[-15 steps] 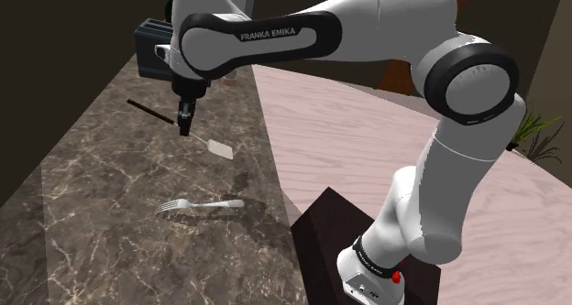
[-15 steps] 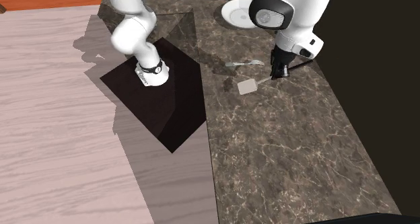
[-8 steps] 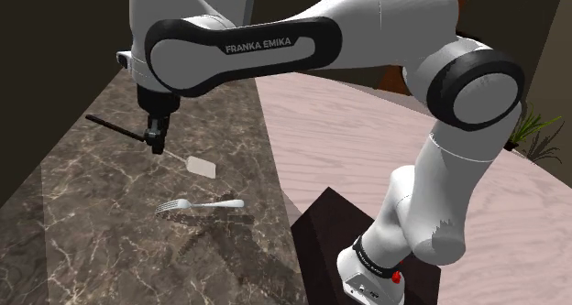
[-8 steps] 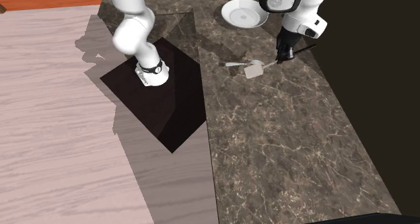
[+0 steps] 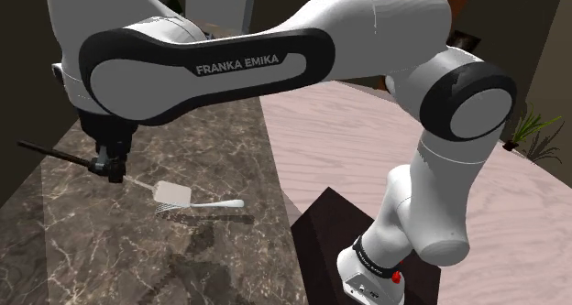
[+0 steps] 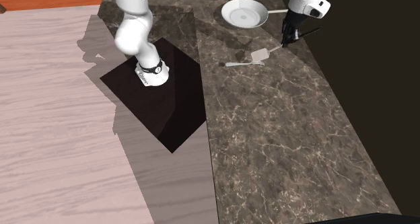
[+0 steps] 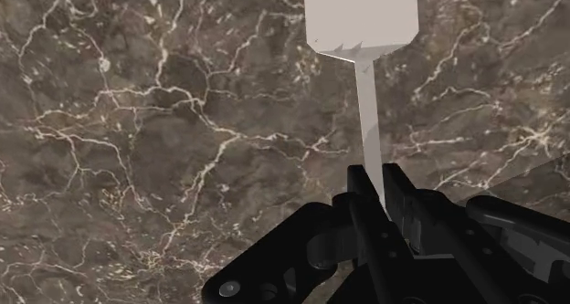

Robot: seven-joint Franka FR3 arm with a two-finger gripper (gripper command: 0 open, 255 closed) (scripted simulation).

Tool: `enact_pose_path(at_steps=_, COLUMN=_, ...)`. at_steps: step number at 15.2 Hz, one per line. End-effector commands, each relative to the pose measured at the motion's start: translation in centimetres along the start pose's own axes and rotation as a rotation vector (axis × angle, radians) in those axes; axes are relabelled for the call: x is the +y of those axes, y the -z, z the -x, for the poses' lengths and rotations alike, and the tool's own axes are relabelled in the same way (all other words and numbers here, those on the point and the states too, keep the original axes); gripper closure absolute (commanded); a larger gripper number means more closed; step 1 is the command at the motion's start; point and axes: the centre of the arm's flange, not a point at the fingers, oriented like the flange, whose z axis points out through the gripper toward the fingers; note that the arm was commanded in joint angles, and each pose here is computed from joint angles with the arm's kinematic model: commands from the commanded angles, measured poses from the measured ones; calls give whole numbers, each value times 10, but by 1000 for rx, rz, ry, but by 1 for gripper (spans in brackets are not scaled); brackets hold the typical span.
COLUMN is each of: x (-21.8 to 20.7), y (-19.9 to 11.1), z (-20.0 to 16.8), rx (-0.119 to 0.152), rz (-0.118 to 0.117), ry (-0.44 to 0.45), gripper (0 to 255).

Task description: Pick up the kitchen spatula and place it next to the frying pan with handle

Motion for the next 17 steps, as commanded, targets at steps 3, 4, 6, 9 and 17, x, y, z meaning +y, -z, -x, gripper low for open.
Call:
enact_pose_path(at_steps=3, x=-46, y=-2, z=-25, rx=0, rz=0, ry=-2, gripper=255)
enact_pose_path(at_steps=4, x=-52, y=-3, z=-28, rx=0, rz=0, ry=-2, gripper=255)
enact_pose_path(at_steps=6, x=-52, y=-13, z=-27, rx=0, rz=0, ry=-1, gripper=255)
enact_pose_path(at_steps=9, x=-52, y=-29, z=-26, rx=0, rz=0, ry=-2, gripper=255)
enact_pose_path(at_steps=17, x=-52, y=-71, z=-24, rx=0, rz=0, ry=-2, gripper=255)
